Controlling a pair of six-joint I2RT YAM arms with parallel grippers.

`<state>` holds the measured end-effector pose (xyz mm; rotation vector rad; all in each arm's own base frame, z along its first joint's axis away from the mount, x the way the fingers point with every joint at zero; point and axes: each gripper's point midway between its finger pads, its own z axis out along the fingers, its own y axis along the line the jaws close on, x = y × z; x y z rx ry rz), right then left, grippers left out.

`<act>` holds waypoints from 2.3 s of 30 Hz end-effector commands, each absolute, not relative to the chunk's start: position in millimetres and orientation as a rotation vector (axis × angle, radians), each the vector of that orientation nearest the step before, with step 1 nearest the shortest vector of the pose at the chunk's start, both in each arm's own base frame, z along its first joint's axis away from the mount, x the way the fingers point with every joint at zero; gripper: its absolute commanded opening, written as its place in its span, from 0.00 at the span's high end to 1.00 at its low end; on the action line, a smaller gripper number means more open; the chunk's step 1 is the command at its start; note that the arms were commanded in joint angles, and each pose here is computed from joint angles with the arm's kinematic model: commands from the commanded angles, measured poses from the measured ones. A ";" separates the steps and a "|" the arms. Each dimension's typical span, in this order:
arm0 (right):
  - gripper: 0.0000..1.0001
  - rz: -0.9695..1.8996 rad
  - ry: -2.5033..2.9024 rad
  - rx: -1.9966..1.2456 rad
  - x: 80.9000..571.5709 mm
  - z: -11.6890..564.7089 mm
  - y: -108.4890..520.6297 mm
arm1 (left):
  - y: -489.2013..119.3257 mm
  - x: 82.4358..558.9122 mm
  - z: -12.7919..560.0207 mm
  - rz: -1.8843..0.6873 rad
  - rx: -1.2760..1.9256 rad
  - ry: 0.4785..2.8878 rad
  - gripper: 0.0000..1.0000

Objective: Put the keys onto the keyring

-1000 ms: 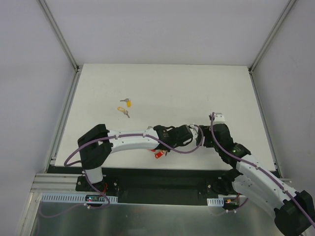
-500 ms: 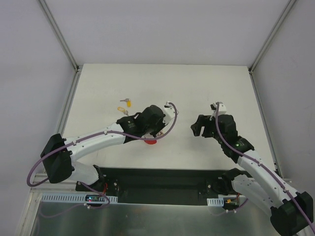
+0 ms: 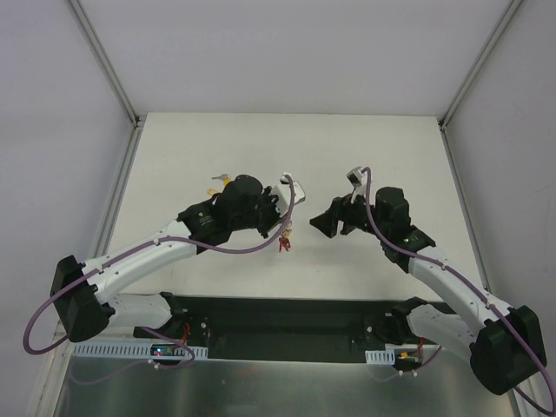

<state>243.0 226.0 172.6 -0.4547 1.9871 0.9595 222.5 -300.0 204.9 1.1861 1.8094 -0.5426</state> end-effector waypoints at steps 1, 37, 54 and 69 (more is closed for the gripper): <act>0.27 1.066 1.701 -0.679 238.0 235.1 249.7 | -309.2 214.0 242.5 -0.643 1.221 1.645 1.00; 0.56 1.114 1.635 -1.002 191.4 228.8 289.1 | -307.9 202.0 256.8 -0.708 1.267 1.586 1.00; 0.68 1.143 1.631 -0.983 191.4 233.3 303.9 | -301.1 199.6 263.3 -0.720 1.184 1.561 1.00; 0.79 1.178 1.594 -1.022 186.7 242.2 313.9 | -301.6 204.5 259.5 -0.717 1.142 1.591 1.00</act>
